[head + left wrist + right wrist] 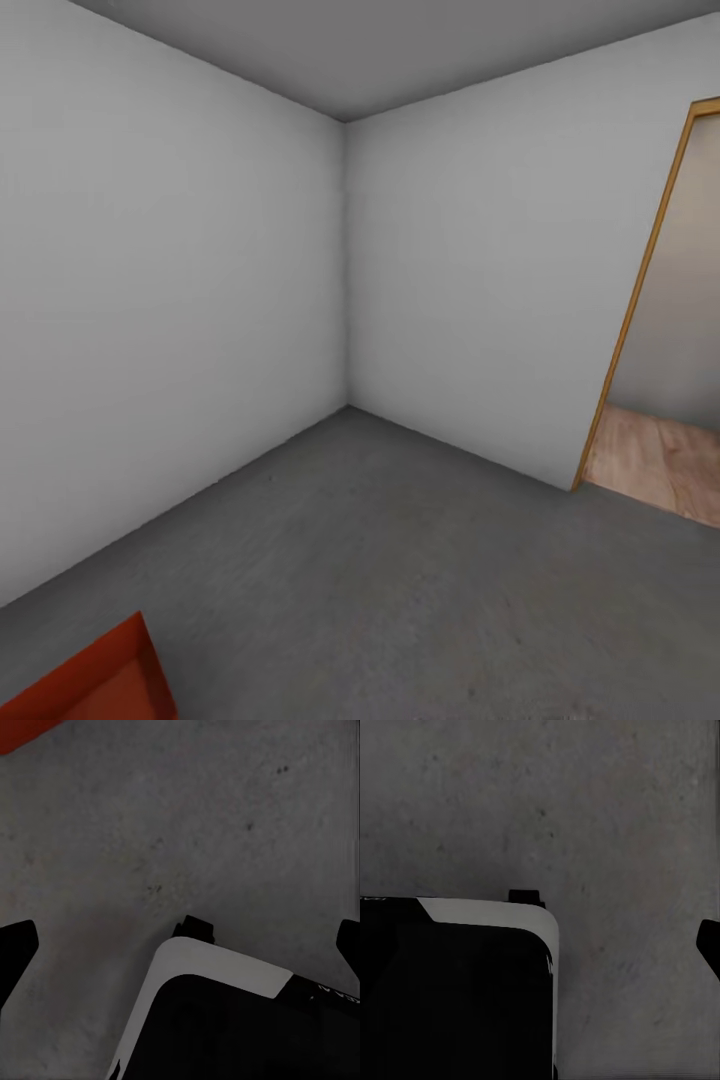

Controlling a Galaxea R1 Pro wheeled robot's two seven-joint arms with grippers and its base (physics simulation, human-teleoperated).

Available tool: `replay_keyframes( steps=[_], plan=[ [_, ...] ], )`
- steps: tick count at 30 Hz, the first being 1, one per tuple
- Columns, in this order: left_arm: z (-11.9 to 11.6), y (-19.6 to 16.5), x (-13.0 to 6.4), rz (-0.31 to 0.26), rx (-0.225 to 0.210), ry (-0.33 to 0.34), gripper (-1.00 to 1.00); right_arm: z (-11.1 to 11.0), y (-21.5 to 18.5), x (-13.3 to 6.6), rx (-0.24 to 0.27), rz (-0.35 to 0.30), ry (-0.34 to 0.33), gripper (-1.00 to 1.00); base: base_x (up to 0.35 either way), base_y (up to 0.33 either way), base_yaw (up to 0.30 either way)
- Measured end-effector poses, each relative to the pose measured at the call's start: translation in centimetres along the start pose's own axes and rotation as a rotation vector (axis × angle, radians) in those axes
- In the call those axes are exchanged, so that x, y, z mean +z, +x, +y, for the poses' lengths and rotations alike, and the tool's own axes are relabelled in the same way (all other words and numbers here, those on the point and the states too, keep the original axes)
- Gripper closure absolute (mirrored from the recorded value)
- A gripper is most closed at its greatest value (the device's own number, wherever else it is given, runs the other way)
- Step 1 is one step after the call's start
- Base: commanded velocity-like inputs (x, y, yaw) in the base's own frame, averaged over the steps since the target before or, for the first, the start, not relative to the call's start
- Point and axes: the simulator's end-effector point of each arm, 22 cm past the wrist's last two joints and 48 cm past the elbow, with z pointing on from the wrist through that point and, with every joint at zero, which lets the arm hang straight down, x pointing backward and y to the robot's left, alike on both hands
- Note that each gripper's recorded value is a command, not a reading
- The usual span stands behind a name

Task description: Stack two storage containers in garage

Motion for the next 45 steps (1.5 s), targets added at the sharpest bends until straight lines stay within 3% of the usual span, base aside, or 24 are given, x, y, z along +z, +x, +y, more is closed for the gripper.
replay_keyframes(
  steps=[45],
  plan=[
    [-0.12,0.02,-0.01,-0.001,0.004,0.002,-1.0,0.0,0.0,0.0,0.0,0.0,0.0,-1.0,0.0,0.0,-0.297]
  ],
)
